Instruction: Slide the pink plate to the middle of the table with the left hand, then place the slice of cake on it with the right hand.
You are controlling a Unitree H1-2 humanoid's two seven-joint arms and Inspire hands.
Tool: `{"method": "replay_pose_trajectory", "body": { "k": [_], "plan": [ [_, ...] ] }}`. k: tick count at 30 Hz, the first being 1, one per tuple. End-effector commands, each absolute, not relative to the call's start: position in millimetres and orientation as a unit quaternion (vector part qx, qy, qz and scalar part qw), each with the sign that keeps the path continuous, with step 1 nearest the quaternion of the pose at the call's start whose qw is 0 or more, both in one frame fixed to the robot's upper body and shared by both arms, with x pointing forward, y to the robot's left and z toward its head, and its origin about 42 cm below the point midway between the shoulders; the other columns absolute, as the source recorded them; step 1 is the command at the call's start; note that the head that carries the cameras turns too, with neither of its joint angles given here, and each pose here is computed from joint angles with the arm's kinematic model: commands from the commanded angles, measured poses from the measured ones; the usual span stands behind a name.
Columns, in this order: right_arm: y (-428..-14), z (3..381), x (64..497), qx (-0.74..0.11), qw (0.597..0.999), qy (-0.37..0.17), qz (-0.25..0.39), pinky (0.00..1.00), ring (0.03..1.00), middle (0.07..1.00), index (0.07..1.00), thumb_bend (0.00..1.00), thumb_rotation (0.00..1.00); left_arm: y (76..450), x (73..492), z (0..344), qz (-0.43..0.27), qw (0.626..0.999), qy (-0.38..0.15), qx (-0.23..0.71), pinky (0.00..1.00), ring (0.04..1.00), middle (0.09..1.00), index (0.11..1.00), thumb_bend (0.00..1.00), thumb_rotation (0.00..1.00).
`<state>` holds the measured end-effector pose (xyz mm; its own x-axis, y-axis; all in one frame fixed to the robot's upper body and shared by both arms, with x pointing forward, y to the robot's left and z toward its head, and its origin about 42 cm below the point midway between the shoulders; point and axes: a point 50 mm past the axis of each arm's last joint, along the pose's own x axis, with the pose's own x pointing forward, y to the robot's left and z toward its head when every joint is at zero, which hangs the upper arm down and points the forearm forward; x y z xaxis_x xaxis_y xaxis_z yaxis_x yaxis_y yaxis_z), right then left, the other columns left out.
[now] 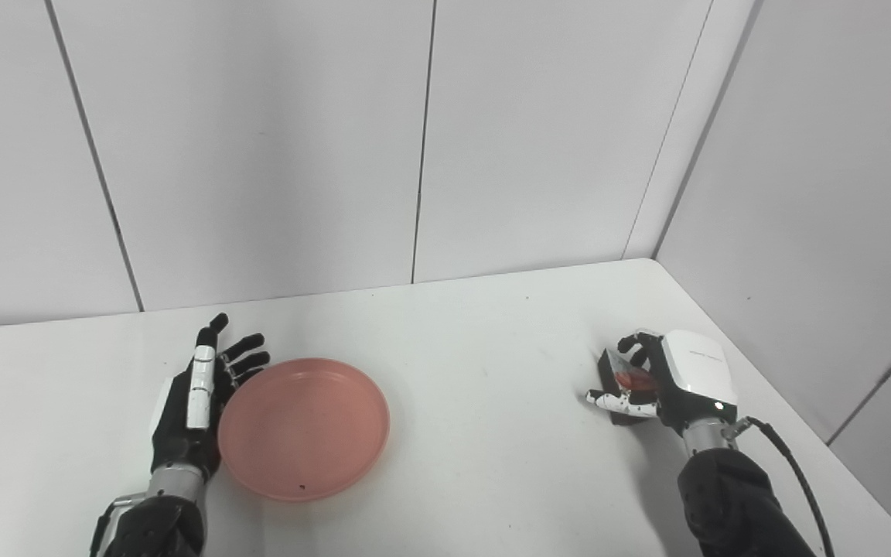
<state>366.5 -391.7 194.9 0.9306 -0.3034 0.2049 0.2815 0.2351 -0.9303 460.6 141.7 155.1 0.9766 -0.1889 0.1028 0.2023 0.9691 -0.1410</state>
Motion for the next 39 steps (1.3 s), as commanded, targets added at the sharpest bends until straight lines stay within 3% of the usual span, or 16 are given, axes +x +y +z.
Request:
{"method": "replay_pose_trajectory", "body": {
  "k": [1,8,13,15,16,18,30,34,39],
  "plan": [
    [-401,210,368,-0.600,0.775,-0.012,-0.201,0.38,0.462,0.564,0.612,0.90,0.44,139,459,149,-0.108,0.991,-0.021,-0.072,0.72,0.729,0.769,0.921,0.68,1.00],
    [-401,207,367,-0.582,0.787,-0.016,-0.202,0.41,0.491,0.574,0.617,0.85,0.26,137,459,148,-0.112,0.991,-0.016,-0.070,0.72,0.722,0.772,0.911,0.67,1.00],
    [-401,206,368,-0.568,0.798,-0.020,-0.200,0.38,0.439,0.509,0.615,0.80,0.13,135,459,147,-0.113,0.991,-0.013,-0.067,0.70,0.718,0.773,0.904,0.68,1.00],
    [-400,206,368,-0.566,0.800,-0.021,-0.199,0.36,0.412,0.486,0.616,0.62,0.03,135,458,147,-0.114,0.991,-0.013,-0.067,0.71,0.721,0.775,0.904,0.68,0.99],
    [-400,205,368,-0.566,0.800,-0.022,-0.198,0.35,0.396,0.482,0.615,0.59,0.01,135,458,147,-0.115,0.991,-0.013,-0.067,0.71,0.721,0.775,0.904,0.68,0.99],
    [-401,205,368,-0.565,0.801,-0.024,-0.197,0.31,0.359,0.476,0.611,0.57,0.00,135,458,147,-0.115,0.991,-0.012,-0.066,0.71,0.724,0.775,0.907,0.68,1.00],
    [-402,208,367,-0.547,0.814,-0.042,-0.190,0.31,0.365,0.477,0.605,0.57,0.00,131,458,146,-0.115,0.991,-0.006,-0.068,0.72,0.724,0.782,0.908,0.67,1.00],
    [-396,222,366,-0.544,0.814,-0.077,-0.191,0.30,0.350,0.475,0.602,0.57,0.00,129,459,146,-0.116,0.991,-0.006,-0.067,0.72,0.720,0.781,0.905,0.67,1.00],
    [-378,254,365,-0.533,0.811,-0.161,-0.179,0.27,0.326,0.477,0.495,0.53,0.00,126,460,145,-0.117,0.991,-0.004,-0.067,0.73,0.721,0.783,0.903,0.66,1.00]
  ]
}}
